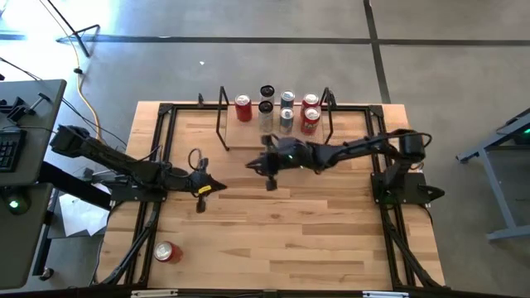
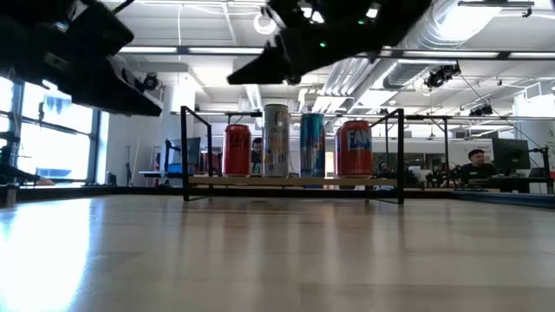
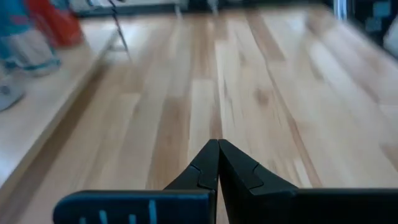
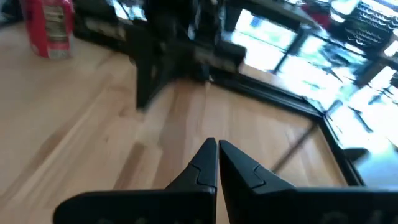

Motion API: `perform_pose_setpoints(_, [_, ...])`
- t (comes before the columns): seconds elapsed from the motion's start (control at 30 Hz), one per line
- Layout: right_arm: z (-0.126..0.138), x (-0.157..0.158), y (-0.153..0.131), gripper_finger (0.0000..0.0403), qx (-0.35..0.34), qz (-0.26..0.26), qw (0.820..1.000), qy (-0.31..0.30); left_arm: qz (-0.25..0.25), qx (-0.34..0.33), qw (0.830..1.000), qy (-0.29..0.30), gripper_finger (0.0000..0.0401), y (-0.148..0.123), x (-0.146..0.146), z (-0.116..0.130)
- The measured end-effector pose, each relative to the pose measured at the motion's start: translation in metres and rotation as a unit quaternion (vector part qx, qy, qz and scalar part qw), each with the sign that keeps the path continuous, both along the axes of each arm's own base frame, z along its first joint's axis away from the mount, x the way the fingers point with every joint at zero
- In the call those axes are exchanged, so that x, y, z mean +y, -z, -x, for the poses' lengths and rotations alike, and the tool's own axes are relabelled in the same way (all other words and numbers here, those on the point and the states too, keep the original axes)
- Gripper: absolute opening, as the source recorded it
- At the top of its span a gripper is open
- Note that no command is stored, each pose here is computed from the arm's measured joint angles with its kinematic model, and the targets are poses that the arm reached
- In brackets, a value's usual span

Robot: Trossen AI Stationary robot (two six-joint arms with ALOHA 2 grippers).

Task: Place canned beverage on shelf
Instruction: Put the red black soda can on the shelf aligned with the other red black soda can

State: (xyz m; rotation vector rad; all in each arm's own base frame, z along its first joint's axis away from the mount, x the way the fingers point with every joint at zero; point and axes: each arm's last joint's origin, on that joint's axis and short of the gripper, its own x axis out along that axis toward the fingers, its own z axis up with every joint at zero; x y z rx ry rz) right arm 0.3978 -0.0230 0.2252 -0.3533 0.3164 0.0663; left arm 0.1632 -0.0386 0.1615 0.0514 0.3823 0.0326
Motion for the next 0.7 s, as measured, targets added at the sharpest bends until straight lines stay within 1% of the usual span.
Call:
perform_pose_setpoints(0.07, [0.015, 0.010, 0.006, 0.0000, 0.015, 0.007, 1.000, 0.021, -0.014, 0.051, 0.999, 0.010, 0.0000, -0.013, -0.002, -0.005])
perform_pose_setpoints(0.1, [0.021, 0.015, 0.009, 0.0000, 0.019, 0.008, 0.999, 0.029, -0.013, 0.076, 0.997, 0.009, 0.0000, -0.022, -0.003, -0.007])
perform_pose_setpoints(0.2, [0.038, 0.030, 0.014, 0.0000, 0.027, 0.011, 0.999, 0.045, 0.017, 0.141, 0.990, 0.009, 0.0000, -0.056, -0.006, -0.012])
perform_pose_setpoints(0.33, [0.056, 0.049, 0.028, 0.0000, 0.048, 0.026, 0.997, 0.049, 0.060, 0.235, 0.970, 0.010, 0.0000, -0.098, -0.014, -0.011])
perform_pose_setpoints(0.4, [0.063, 0.057, 0.034, 0.0000, 0.055, 0.030, 0.996, 0.060, 0.083, 0.280, 0.956, -0.003, 0.0000, -0.116, -0.019, -0.011])
perform_pose_setpoints(0.47, [0.067, 0.063, 0.039, 0.0000, 0.061, 0.032, 0.995, 0.072, 0.096, 0.325, 0.941, -0.018, 0.0000, -0.130, -0.026, -0.011])
perform_pose_setpoints(0.6, [0.075, 0.072, 0.049, 0.0000, 0.072, 0.020, 0.994, 0.083, 0.136, 0.410, 0.901, -0.044, 0.0000, -0.149, -0.045, -0.017])
perform_pose_setpoints(0.63, [0.077, 0.074, 0.052, 0.0000, 0.073, 0.018, 0.994, 0.085, 0.140, 0.433, 0.889, -0.053, 0.0000, -0.151, -0.051, -0.018])
perform_pose_setpoints(0.7, [0.081, 0.078, 0.056, 0.0000, 0.077, 0.014, 0.993, 0.087, 0.134, 0.467, 0.871, -0.065, 0.0000, -0.155, -0.063, -0.020])
